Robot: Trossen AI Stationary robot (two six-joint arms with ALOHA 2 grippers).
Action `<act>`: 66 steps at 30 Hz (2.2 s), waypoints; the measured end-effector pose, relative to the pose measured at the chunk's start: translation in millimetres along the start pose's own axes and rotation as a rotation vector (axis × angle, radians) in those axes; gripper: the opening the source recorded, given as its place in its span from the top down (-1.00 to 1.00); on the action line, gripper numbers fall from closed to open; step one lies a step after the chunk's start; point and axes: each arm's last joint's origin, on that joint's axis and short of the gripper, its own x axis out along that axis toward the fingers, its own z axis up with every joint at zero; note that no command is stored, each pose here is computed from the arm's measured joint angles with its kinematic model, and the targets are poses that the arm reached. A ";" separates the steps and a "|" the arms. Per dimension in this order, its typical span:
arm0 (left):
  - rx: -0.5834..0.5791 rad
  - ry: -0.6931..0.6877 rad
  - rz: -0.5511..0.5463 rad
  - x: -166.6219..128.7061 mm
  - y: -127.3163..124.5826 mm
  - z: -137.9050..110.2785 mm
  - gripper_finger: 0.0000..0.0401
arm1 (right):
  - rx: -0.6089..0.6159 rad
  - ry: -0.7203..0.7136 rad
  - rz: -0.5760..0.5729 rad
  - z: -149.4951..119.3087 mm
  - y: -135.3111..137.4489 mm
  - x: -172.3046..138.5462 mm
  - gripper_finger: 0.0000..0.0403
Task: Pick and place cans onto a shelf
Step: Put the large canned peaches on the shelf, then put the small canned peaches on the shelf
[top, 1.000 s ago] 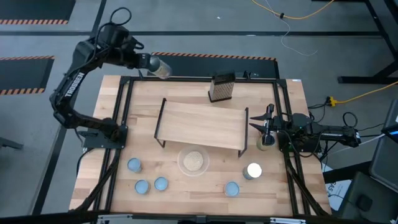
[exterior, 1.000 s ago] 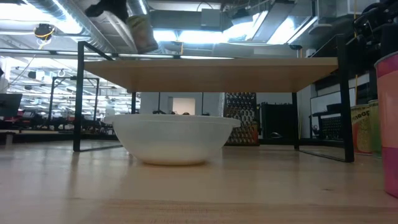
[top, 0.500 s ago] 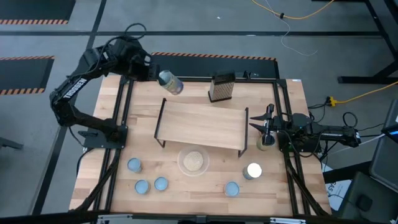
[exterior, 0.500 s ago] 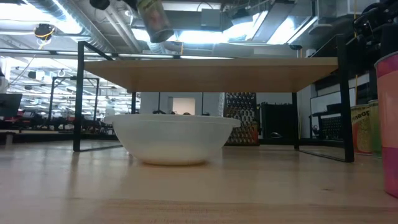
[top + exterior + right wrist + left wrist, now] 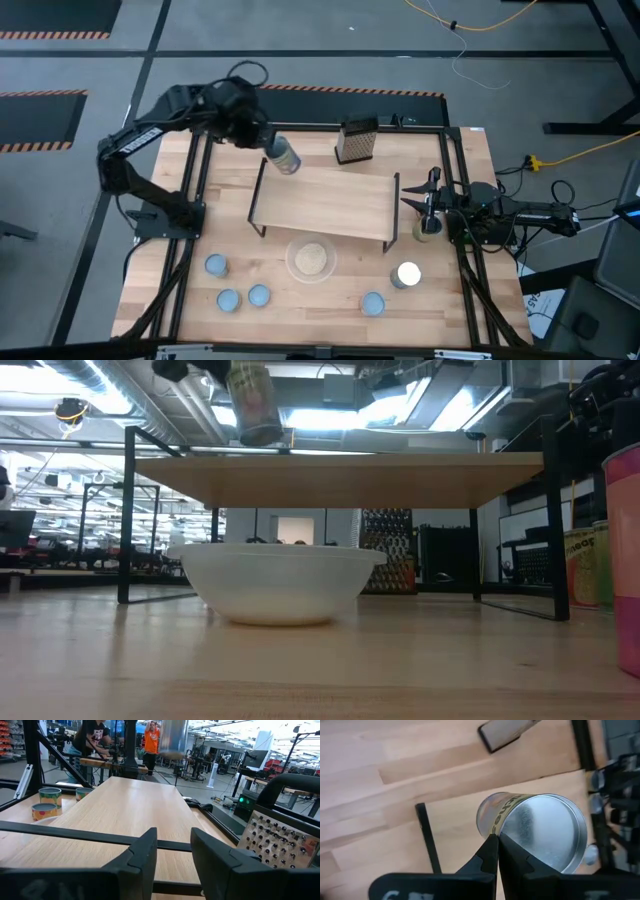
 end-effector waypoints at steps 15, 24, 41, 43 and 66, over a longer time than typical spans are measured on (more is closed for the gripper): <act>0.043 0.138 0.182 59.2 -7.2 11.0 1.00 | 0.000 0.000 0.000 0.1 0.0 0.0 0.38; 0.046 0.152 0.228 72.0 -7.8 13.3 1.00 | 0.000 0.000 0.000 0.0 0.0 0.0 0.38; 0.047 0.151 0.227 71.6 -7.8 13.2 0.88 | 0.000 0.000 0.000 0.0 0.0 0.0 0.38; 0.047 0.151 0.227 71.6 -7.8 13.2 0.86 | 0.000 0.000 0.000 0.1 0.0 0.0 0.38; 0.073 0.138 0.205 67.5 -8.3 13.2 0.69 | 0.000 0.000 0.000 0.1 0.0 0.0 0.38</act>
